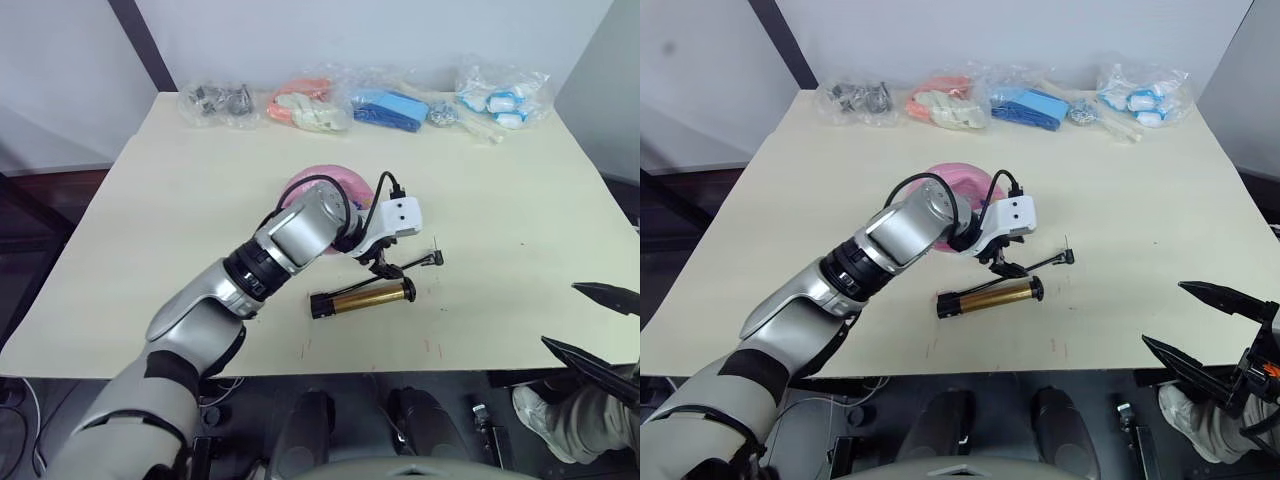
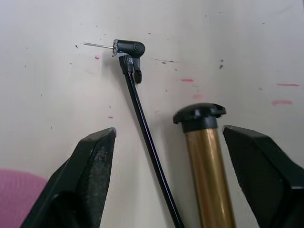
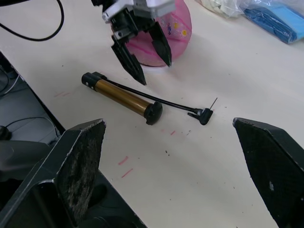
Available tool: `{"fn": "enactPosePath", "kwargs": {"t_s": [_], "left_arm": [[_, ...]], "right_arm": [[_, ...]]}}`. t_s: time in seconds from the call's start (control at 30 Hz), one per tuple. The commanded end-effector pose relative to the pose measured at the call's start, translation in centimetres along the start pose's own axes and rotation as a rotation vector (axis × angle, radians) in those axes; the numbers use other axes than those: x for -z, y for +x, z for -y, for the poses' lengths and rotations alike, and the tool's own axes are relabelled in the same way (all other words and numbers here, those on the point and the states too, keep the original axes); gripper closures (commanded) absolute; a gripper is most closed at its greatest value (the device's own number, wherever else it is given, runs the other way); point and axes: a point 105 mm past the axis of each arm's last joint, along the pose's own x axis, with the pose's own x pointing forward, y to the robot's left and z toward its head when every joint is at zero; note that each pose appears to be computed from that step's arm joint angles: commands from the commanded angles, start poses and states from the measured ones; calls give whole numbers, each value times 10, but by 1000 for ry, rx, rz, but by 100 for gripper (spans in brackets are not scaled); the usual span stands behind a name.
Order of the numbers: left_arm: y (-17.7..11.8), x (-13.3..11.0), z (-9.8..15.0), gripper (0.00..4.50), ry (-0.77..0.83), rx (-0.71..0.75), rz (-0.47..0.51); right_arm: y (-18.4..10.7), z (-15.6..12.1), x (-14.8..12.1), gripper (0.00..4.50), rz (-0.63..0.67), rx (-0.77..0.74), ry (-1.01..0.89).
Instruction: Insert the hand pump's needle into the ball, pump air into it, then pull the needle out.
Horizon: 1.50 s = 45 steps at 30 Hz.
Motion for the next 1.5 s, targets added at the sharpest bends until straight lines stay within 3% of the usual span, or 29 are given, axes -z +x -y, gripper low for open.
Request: {"fn": "enactPosePath", "kwargs": {"t_s": [0.03, 0.5, 1.07, 1.17, 1.23, 1.27, 1.37, 1.4, 1.5], "left_arm": [[14, -3, -4, 77, 30, -37, -6], [40, 9, -16, 77, 91, -80, -80], [77, 26, -6, 77, 107, -35, -210], [81, 31, -2, 138, 84, -8, -229], [81, 31, -2, 231, 74, 2, -232], [81, 32, -2, 257, 72, 4, -232], [74, 23, -7, 418, 23, -9, -183], [72, 21, -8, 440, 9, -9, -169], [60, 12, -10, 440, -29, -5, -83]], "right_arm": [[2, -2, -4, 0, 13, -3, -29], [5, -6, -2, 0, 14, 14, -22], [9, -11, -1, 0, 19, 17, -12], [10, -12, -1, 0, 20, 19, -10], [10, -12, -1, 0, 20, 20, -9], [10, -12, -1, 0, 20, 21, -9], [13, -13, 1, 0, 17, 37, 1], [14, -13, 1, 0, 16, 41, 3], [16, -12, 0, 0, 30, 81, 19]]}}
